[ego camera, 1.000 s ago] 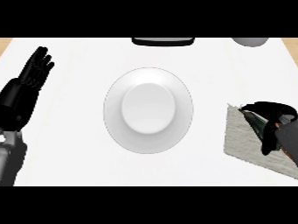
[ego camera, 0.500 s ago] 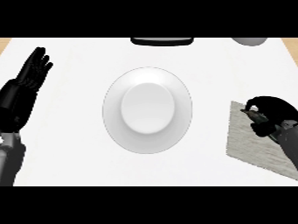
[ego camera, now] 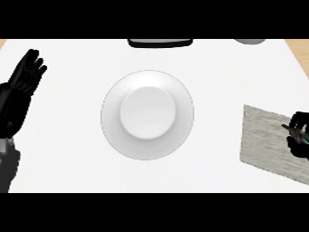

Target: Pick the eggplant from the placemat and place it in the plate

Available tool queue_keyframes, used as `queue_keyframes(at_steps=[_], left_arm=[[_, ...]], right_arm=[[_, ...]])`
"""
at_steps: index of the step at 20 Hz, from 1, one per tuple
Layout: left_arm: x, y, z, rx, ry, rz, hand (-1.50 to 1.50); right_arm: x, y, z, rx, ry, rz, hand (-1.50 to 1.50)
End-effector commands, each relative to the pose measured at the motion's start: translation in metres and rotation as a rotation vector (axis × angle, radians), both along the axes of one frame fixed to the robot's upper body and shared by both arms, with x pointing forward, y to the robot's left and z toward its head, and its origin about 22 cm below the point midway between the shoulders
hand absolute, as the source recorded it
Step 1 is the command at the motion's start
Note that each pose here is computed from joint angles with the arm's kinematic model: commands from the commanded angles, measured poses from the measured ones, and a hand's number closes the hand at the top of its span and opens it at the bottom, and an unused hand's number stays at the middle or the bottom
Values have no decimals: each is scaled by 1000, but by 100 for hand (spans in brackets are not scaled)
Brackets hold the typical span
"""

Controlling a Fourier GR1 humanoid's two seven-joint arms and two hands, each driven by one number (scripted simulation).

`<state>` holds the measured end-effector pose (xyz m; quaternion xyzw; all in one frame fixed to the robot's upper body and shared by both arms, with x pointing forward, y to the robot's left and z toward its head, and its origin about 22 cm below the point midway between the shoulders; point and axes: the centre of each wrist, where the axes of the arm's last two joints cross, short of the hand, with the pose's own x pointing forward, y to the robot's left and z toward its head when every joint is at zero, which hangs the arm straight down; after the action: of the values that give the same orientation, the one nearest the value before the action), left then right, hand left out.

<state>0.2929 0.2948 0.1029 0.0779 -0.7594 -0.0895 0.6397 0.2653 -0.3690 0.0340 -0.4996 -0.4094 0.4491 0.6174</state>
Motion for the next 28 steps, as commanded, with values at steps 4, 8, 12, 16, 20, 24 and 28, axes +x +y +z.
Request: queue_keyframes(at_steps=[4,8,12,16,20,24,28], left_arm=[[0,7,9,-4,-11,-2,0],[-4,-4,-3,4,11,-15,0],[-8,7,-3,4,-15,-19,0],[-4,-6,0,-1,13,-45,0],[6,-3,-5,3,-22,-61,0],[-9,-15,-7,2,-19,-53,0],[1,-21,-9,-20,-16,-68,0]], right_arm=[[-24,30,64,172,-261,152,150],[-45,57,76,335,-367,275,150],[-65,104,96,472,-427,337,150],[-66,136,134,494,-406,394,150],[-55,180,143,483,-392,405,150],[-24,226,138,529,-362,424,150],[9,261,144,585,-343,420,150]])
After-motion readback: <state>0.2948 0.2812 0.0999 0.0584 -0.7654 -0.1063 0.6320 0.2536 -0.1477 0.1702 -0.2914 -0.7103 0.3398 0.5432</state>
